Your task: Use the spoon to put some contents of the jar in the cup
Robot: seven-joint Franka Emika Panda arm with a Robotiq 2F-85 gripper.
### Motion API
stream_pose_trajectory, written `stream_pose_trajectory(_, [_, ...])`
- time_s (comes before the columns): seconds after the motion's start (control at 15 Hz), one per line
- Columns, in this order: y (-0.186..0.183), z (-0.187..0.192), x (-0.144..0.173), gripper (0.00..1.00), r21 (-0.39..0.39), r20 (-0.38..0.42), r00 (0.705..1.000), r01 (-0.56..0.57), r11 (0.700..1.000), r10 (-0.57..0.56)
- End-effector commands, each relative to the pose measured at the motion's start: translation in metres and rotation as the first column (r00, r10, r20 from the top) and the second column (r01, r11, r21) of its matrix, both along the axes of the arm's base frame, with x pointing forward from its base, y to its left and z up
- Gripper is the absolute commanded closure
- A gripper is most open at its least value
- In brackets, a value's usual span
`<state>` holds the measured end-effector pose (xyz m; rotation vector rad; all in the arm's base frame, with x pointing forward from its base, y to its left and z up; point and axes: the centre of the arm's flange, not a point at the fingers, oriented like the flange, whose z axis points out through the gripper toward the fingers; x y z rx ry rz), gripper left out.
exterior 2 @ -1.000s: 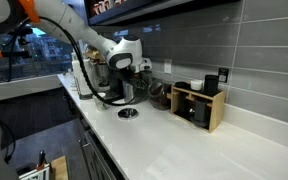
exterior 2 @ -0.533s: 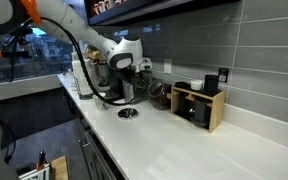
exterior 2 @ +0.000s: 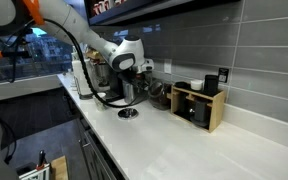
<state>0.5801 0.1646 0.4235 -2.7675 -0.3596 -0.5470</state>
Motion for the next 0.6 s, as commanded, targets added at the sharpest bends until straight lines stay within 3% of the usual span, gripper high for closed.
stream_pose_trajectory(0.0, [-0.009,-0.007,0.013,0.99,-0.020,-0.013,0.995,0.101,0.995,-0.101])
stream_pose_trajectory(0.53, [0.004,-0.015,0.050,0.99,-0.001,-0.027,0.968,0.249,0.968,-0.249])
